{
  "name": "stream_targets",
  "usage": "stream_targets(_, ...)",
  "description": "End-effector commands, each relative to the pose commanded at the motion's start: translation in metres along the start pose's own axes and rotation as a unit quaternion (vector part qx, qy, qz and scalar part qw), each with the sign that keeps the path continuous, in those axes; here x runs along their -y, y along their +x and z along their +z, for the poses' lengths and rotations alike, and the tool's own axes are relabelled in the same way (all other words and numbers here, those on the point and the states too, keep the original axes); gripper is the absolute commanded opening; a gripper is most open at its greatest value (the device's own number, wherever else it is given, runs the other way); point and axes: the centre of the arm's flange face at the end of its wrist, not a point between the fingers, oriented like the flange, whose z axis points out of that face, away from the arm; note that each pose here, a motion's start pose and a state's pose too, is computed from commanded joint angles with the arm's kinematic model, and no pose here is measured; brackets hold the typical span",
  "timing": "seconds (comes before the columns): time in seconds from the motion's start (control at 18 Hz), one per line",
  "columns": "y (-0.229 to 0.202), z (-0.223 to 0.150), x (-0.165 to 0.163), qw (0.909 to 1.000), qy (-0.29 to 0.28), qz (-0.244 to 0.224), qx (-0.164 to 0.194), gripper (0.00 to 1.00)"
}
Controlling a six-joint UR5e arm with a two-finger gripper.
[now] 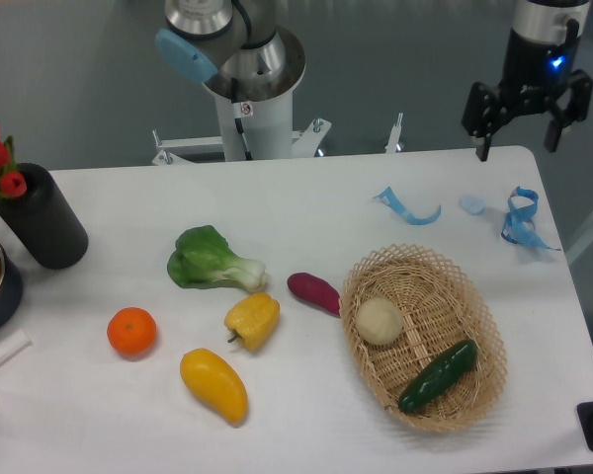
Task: Pick up the yellow pepper from the table
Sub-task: 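Move the open gripper over the table toward the yellow bell pepper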
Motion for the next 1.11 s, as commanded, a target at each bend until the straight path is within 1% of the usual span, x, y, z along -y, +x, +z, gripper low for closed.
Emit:
stream_targets(0.11,0.022,0.013,0.017,0.9998,-0.004,-0.017,-0.01,1.0)
stream_targets(0.22,0.035,0.022,0.027,0.9997,0.004,-0.023,-0.008,1.0)
stream_targets(0.33,0.065,0.037,0.046,0.9997,0.015,0.02,0.002,1.0)
stream_targets(0.39,0.072,0.041,0.049,0.9993,0.016,0.034,0.002,1.0)
stream_targets(0.44,0.089,0.049,0.052,0.998,0.009,0.063,-0.004,1.0)
stream_targets(0.5,0.101,0.056,0.051,0.9934,-0.007,0.114,0.006,1.0)
stream_targets(0.61,0.128,0.076,0.05,0.9853,-0.03,0.168,0.004,1.0)
stream_targets(0.72,0.142,0.087,0.047,0.9784,-0.048,0.201,0.007,1.0)
stream_targets(0.83,0.161,0.104,0.043,0.9692,-0.065,0.237,-0.002,1.0)
stream_targets(0.89,0.171,0.109,0.042,0.966,-0.069,0.249,-0.003,1.0)
stream_targets(1.06,0.209,0.118,0.045,0.9591,-0.07,0.274,-0.008,1.0)
stream_targets(1.11,0.219,0.123,0.041,0.9592,-0.068,0.274,-0.01,1.0)
